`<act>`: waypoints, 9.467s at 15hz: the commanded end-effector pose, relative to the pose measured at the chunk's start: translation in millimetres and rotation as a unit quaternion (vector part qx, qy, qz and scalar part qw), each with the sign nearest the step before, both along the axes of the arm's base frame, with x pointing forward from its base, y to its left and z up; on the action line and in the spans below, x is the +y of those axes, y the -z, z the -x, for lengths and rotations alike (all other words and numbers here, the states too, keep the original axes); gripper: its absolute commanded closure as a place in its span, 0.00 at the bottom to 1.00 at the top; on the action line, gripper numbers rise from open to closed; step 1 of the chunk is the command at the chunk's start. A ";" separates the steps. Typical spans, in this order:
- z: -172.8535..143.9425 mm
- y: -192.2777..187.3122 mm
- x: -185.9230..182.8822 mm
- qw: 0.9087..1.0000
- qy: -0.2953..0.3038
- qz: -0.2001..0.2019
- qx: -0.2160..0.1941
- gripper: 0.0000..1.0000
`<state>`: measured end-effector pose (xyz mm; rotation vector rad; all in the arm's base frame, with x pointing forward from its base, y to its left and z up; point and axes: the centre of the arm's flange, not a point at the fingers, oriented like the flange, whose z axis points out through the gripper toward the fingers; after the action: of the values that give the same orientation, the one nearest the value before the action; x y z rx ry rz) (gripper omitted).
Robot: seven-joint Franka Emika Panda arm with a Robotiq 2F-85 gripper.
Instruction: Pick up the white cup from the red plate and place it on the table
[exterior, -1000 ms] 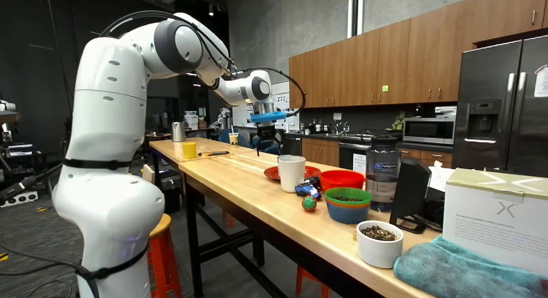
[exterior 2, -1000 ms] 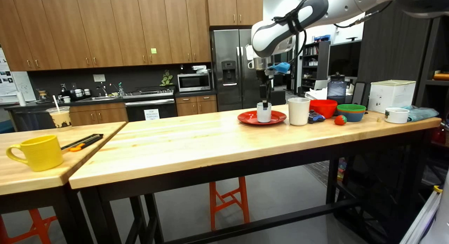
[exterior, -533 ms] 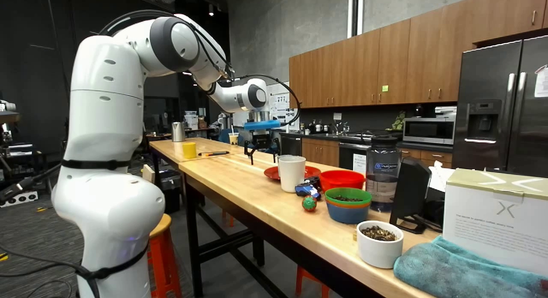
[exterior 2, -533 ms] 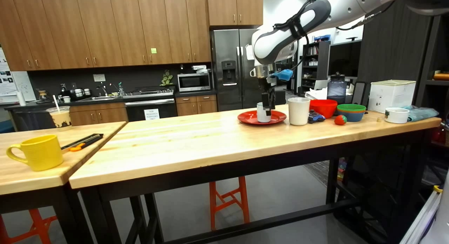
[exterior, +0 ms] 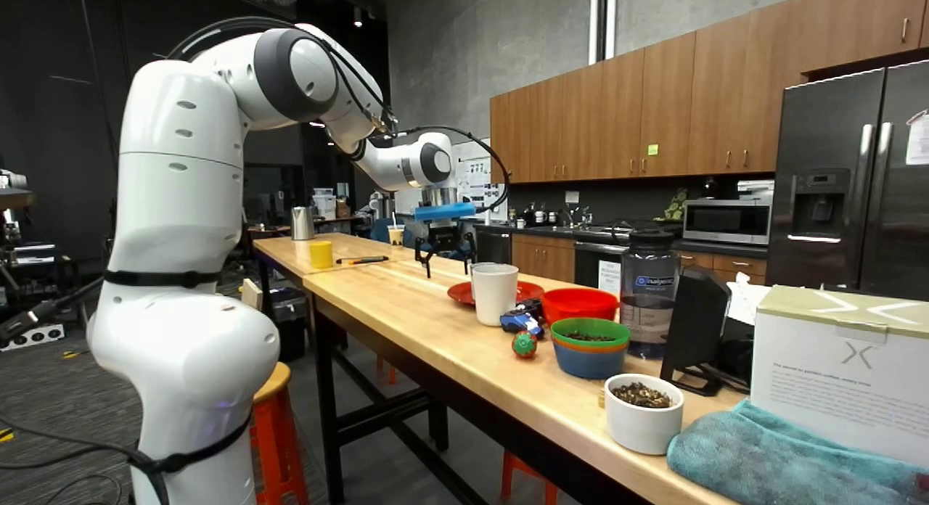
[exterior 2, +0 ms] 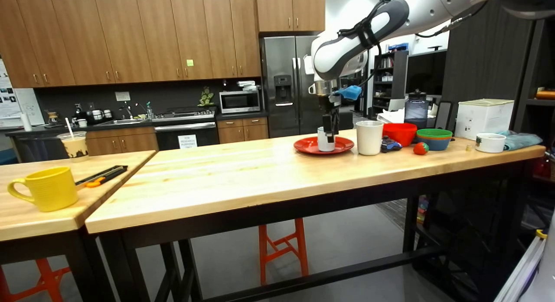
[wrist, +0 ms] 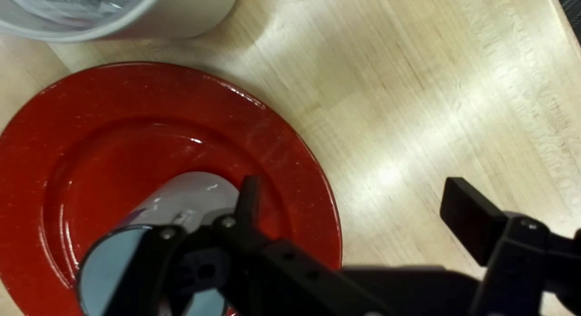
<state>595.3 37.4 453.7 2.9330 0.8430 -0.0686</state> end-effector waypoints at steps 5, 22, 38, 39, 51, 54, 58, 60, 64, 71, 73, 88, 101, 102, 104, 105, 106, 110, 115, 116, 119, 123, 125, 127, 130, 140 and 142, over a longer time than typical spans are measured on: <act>-52.2 -38.9 -11.0 0.997 -0.049 0.039 -0.050 0.00; -20.7 22.5 -13.7 0.998 -0.049 0.024 0.010 0.25; -58.3 -15.5 -17.0 0.998 -0.049 0.004 -0.031 0.98; -65.8 -24.0 -17.0 0.998 -0.050 0.001 -0.037 0.98; -110.5 -121.3 -22.7 0.993 -0.104 -0.034 -0.040 0.98; -100.7 -154.0 -20.8 0.992 -0.120 -0.042 -0.016 0.98; -67.7 -190.9 -31.4 0.995 -0.097 -0.029 -0.006 0.98; -44.1 -191.3 -38.8 0.997 -0.072 -0.015 -0.014 0.98; 6.9 -167.4 -39.0 1.000 -0.004 -0.012 -0.021 0.98; 75.1 -129.5 -1.3 0.993 0.099 -0.045 0.050 0.98; 92.0 -121.6 2.0 0.991 0.114 -0.041 0.056 0.98; 173.6 -1.1 23.4 0.977 0.210 -0.041 0.020 0.98; 132.1 13.2 14.8 0.986 0.155 -0.054 -0.035 0.98; 129.7 14.1 13.8 0.987 0.147 -0.054 -0.034 0.98; 126.5 17.0 11.7 0.990 0.131 -0.054 -0.028 0.98; 124.4 18.1 10.7 0.990 0.124 -0.054 -0.026 0.98; 121.1 19.9 9.6 0.991 0.117 -0.055 -0.024 0.98; 103.8 25.4 7.7 0.994 0.085 -0.057 -0.023 0.98; 75.0 29.2 10.2 0.996 0.048 -0.065 -0.027 0.98; 69.9 28.4 11.2 0.997 0.038 -0.068 -0.029 0.82; 55.2 32.0 11.7 0.997 0.003 -0.067 -0.026 0.57; 31.0 23.6 1.9 0.997 -0.052 -0.054 -0.023 0.31; 15.8 7.8 -7.0 0.996 -0.078 -0.042 -0.030 0.19; 2.3 -12.9 -17.2 0.993 -0.104 -0.021 -0.041 0.05; -13.7 -44.1 -28.1 0.991 -0.121 -0.008 -0.061 0.00; -54.7 -131.0 -55.2 0.981 -0.129 0.034 -0.138 0.00; -61.1 -142.0 -59.5 0.983 -0.114 0.019 -0.143 0.00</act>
<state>637.1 -11.6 576.1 2.6597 1.1332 0.3236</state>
